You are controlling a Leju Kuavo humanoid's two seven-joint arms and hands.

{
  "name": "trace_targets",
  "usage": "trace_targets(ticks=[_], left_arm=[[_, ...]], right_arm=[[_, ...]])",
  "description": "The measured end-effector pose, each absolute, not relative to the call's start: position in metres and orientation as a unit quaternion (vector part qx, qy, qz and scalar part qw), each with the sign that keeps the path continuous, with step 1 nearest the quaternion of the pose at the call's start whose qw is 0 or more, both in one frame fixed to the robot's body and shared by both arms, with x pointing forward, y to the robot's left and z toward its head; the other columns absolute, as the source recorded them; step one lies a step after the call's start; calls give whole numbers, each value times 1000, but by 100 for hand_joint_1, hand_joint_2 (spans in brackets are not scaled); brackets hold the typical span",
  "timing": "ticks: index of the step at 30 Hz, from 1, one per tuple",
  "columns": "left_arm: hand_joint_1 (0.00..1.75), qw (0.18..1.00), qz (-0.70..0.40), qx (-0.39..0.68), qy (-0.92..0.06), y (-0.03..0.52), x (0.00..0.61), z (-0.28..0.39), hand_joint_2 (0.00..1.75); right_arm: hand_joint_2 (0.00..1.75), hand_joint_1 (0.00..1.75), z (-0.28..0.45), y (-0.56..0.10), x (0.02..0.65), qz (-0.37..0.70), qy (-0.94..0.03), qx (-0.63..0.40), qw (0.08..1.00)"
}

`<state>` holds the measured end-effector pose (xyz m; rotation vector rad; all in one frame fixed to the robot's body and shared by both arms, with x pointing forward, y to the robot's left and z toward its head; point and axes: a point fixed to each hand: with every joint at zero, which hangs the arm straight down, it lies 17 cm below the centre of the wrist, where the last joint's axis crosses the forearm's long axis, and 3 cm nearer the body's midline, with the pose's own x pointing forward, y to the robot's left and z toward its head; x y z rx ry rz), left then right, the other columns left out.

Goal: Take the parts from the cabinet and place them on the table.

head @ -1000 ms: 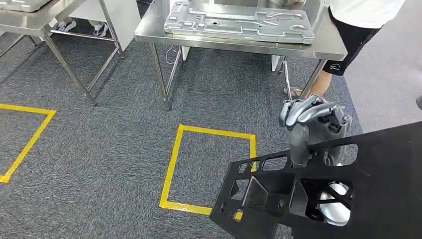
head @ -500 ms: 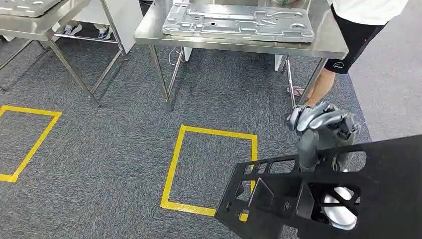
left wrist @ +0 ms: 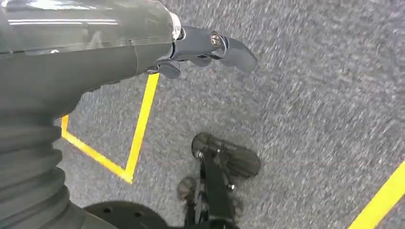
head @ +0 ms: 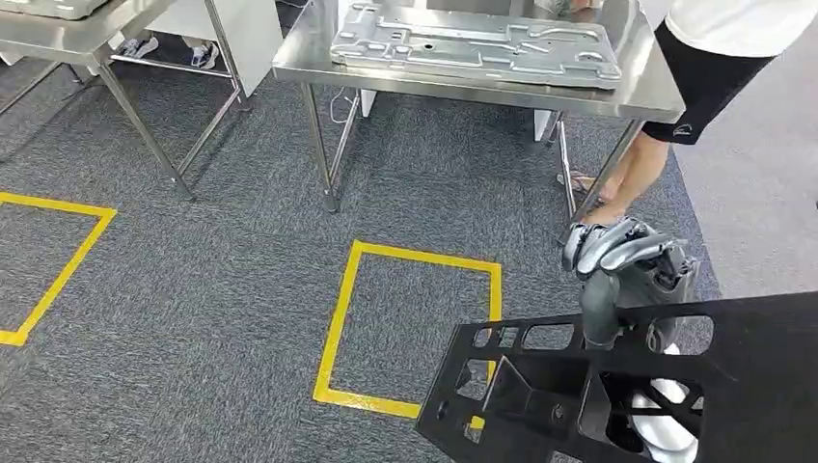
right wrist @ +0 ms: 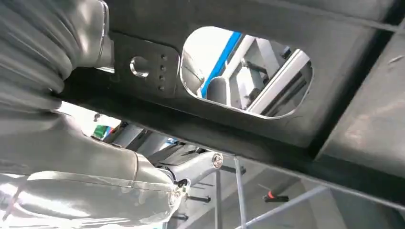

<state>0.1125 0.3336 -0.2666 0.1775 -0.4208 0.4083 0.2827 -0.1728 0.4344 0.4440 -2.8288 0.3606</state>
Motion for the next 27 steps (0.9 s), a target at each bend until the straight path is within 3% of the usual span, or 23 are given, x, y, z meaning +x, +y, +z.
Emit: trace_targets(ticks=[27], left_arm=[[0, 955, 196, 106, -199, 339, 101, -268, 175]], right_arm=[[175, 175, 454, -208, 288, 108, -972, 172, 121]])
